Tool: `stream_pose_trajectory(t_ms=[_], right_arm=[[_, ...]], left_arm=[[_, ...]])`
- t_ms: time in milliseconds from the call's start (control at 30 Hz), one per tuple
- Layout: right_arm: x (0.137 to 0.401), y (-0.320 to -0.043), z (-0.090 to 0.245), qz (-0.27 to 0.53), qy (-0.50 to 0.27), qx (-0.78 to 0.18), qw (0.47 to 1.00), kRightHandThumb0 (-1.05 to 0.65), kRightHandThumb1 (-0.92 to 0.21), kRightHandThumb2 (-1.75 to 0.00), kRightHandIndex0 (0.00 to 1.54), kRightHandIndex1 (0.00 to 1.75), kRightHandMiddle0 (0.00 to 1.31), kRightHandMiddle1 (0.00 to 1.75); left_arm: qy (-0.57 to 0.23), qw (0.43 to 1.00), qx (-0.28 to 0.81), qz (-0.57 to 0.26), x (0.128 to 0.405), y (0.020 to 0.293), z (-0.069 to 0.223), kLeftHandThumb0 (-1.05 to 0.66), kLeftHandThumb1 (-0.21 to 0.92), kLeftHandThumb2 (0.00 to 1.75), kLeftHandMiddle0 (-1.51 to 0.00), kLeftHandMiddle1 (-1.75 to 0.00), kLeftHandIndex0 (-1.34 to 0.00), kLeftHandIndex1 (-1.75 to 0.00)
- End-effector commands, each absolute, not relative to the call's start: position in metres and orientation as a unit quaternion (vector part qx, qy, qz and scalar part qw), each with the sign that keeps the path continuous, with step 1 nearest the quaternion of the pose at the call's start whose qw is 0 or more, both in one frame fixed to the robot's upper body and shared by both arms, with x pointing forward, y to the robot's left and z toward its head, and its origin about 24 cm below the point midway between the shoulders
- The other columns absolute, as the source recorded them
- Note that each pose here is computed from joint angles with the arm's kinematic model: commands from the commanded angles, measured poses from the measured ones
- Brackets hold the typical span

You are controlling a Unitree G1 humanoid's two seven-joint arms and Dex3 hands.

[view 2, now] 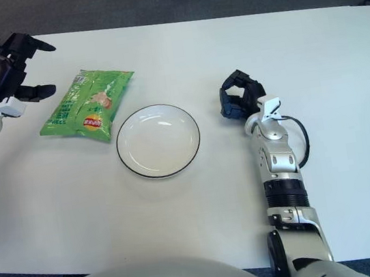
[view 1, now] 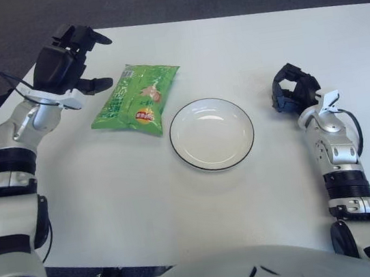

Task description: Put the snack into the plate.

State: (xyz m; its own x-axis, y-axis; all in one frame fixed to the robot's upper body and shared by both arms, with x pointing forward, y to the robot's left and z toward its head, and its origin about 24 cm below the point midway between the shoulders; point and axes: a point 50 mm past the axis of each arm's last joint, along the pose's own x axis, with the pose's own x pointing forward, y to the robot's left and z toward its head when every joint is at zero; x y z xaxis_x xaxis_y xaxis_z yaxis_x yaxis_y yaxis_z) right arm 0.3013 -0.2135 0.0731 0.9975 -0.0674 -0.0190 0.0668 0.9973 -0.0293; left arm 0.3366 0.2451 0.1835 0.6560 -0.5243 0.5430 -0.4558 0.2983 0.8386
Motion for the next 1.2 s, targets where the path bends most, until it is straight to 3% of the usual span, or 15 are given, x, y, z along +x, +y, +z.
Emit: stream_pose_trajectory(t_ms=[0, 300, 467, 600, 833, 1167], right_arm=[[0.292, -0.215, 0.046, -0.040, 0.073, -0.008, 0.996, -0.46, -0.39, -1.23, 1.29, 1.75, 0.55, 1.75], [0.292, -0.215, 0.046, -0.038, 0.077, -0.008, 0.996, -0.46, -0.40, -1.22, 1.29, 1.75, 0.55, 1.75], [0.292, -0.215, 0.046, -0.039, 0.077, -0.007, 0.996, -0.46, -0.40, -1.22, 1.29, 1.75, 0.55, 1.75], [0.291, -0.214, 0.046, -0.039, 0.076, -0.004, 0.996, -0.46, -0.40, -1.22, 1.29, 1.75, 0.55, 1.75], [0.290, -0.213, 0.046, -0.039, 0.076, -0.004, 0.996, -0.46, -0.40, -1.22, 1.29, 1.75, 0.55, 1.75], [0.290, -0.213, 0.046, -0.035, 0.078, -0.001, 0.996, -0.46, -0.40, -1.22, 1.30, 1.75, 0.55, 1.75]], left_arm=[[-0.437, 0.645, 0.627, -0.006, 0.341, 0.247, 0.195, -0.52, 0.62, 0.98, -0.21, -1.10, 0.00, -1.22], [-0.448, 0.581, 0.680, -0.005, 0.356, 0.237, 0.199, -0.47, 0.57, 1.03, -0.15, -1.03, 0.00, -1.11], [-0.459, 0.521, 0.719, -0.023, 0.363, 0.230, 0.195, -0.50, 0.67, 0.97, -0.12, -0.93, 0.00, -1.08], [-0.469, 0.495, 0.730, -0.036, 0.365, 0.226, 0.192, -0.51, 0.69, 0.94, -0.11, -0.90, 0.00, -1.08], [-0.473, 0.462, 0.748, -0.066, 0.367, 0.223, 0.189, -0.49, 0.59, 0.96, -0.09, -0.81, 0.00, -1.04], [-0.501, 0.428, 0.747, -0.091, 0.368, 0.212, 0.186, -0.52, 0.58, 0.95, -0.08, -0.77, 0.00, -1.01]])
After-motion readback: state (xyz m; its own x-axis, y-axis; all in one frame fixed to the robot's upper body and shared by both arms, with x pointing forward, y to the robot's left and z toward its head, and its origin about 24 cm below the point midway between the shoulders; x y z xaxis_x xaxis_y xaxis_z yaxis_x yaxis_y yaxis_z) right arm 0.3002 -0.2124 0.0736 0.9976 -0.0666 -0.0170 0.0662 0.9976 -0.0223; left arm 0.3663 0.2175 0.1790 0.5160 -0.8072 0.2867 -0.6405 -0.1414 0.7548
